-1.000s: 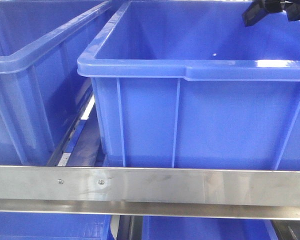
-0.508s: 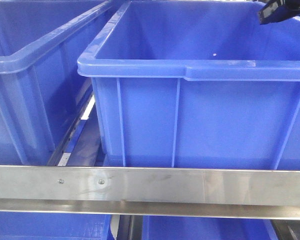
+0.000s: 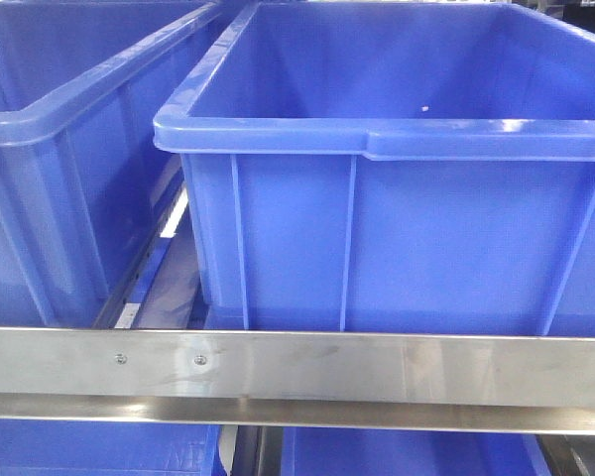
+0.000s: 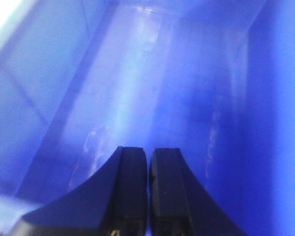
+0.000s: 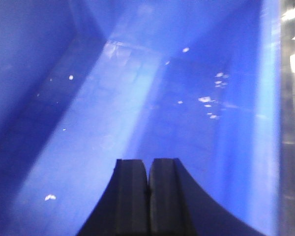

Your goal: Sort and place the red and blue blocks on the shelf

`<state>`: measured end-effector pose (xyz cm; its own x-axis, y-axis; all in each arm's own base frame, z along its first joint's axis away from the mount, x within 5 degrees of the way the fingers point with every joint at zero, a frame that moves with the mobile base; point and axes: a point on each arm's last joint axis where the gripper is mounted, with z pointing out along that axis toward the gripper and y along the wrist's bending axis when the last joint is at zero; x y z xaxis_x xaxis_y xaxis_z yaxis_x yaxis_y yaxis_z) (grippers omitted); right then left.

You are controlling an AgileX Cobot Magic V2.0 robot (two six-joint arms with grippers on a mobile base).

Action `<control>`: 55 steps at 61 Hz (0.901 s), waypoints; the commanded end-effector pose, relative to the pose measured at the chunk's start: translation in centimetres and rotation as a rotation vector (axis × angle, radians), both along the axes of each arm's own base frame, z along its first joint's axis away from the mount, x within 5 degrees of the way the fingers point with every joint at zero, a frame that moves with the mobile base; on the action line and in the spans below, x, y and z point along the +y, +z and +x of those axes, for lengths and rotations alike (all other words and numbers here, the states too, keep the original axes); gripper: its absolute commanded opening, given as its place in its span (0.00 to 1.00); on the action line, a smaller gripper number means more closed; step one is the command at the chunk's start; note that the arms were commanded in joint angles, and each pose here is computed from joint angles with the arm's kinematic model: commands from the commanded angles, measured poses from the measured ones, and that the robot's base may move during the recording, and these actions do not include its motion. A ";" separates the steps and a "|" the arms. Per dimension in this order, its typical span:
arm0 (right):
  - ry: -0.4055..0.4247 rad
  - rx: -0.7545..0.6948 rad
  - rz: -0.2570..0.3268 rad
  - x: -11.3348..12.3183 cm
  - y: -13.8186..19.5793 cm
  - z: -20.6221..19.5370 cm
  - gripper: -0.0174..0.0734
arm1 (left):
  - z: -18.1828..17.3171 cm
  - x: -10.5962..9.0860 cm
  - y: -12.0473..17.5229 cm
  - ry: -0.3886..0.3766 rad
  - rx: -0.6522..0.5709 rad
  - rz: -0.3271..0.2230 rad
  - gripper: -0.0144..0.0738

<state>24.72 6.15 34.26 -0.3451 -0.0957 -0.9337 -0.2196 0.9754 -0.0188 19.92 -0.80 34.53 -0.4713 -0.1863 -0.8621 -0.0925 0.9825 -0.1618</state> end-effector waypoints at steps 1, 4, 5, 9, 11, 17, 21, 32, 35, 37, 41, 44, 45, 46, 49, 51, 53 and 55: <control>0.013 -0.142 0.020 -0.3 3.2 -1.3 0.25 | -1.2 0.0 1.4 -0.008 -0.117 -0.012 0.32; 0.009 -0.148 0.021 -0.4 3.6 -1.8 0.25 | -2.0 0.0 1.0 -0.009 -0.122 -0.012 0.32; 0.008 -0.154 0.023 -0.5 3.8 -2.1 0.25 | -2.2 0.1 0.9 -0.009 -0.122 -0.012 0.32; 0.008 -0.169 0.027 -0.8 3.9 -3.0 0.25 | -3.2 0.1 0.6 -0.010 -0.138 -0.009 0.32; 0.009 -0.172 0.027 -0.9 3.7 -3.4 0.25 | -3.6 0.2 0.5 -0.010 -0.146 -0.007 0.32; 0.009 -0.177 0.029 -1.3 2.9 -5.2 0.25 | -5.0 0.3 0.1 -0.012 -0.177 -0.008 0.32; 0.010 -0.172 0.028 -1.6 2.0 -6.3 0.25 | -5.7 0.3 0.0 -0.012 -0.194 -0.009 0.32; 0.011 -0.171 0.027 -2.4 -0.5 -9.4 0.25 | -6.7 0.4 -0.5 -0.012 -0.205 -0.008 0.32; 0.011 -0.183 0.031 -2.7 -1.0 -10.4 0.25 | -6.8 0.4 -0.8 -0.013 -0.203 -0.005 0.32; 0.011 -0.188 0.032 -2.8 -1.3 -10.9 0.25 | -6.9 0.4 -0.9 -0.013 -0.204 -0.001 0.32; 0.010 -0.196 0.034 -3.1 -2.2 -12.0 0.25 | -6.9 0.4 -1.4 -0.014 -0.194 0.005 0.32; 0.010 -0.209 0.037 -3.3 -2.5 -12.8 0.25 | -7.0 0.4 -1.7 -0.014 -0.185 0.006 0.32; 0.009 -0.211 0.038 -3.4 -2.6 -13.0 0.25 | -7.0 0.4 -1.9 -0.014 -0.180 0.006 0.32; 0.009 -0.213 0.038 -3.4 -2.7 -13.2 0.25 | -7.0 0.4 -2.0 -0.014 -0.176 0.006 0.32; 0.008 -0.229 0.042 -3.6 -3.1 -13.9 0.25 | -7.0 0.4 -2.5 -0.014 -0.162 0.007 0.32; 0.008 -0.233 0.043 -3.7 -3.4 -14.2 0.25 | -7.1 0.4 -2.7 -0.014 -0.159 0.007 0.32; 0.008 -0.240 0.045 -3.8 -3.5 -14.5 0.25 | -7.1 0.4 -2.9 -0.014 -0.155 0.008 0.32; 0.007 -0.247 0.047 -3.9 -3.7 -14.9 0.25 | -7.2 0.4 -3.1 -0.015 -0.156 0.008 0.32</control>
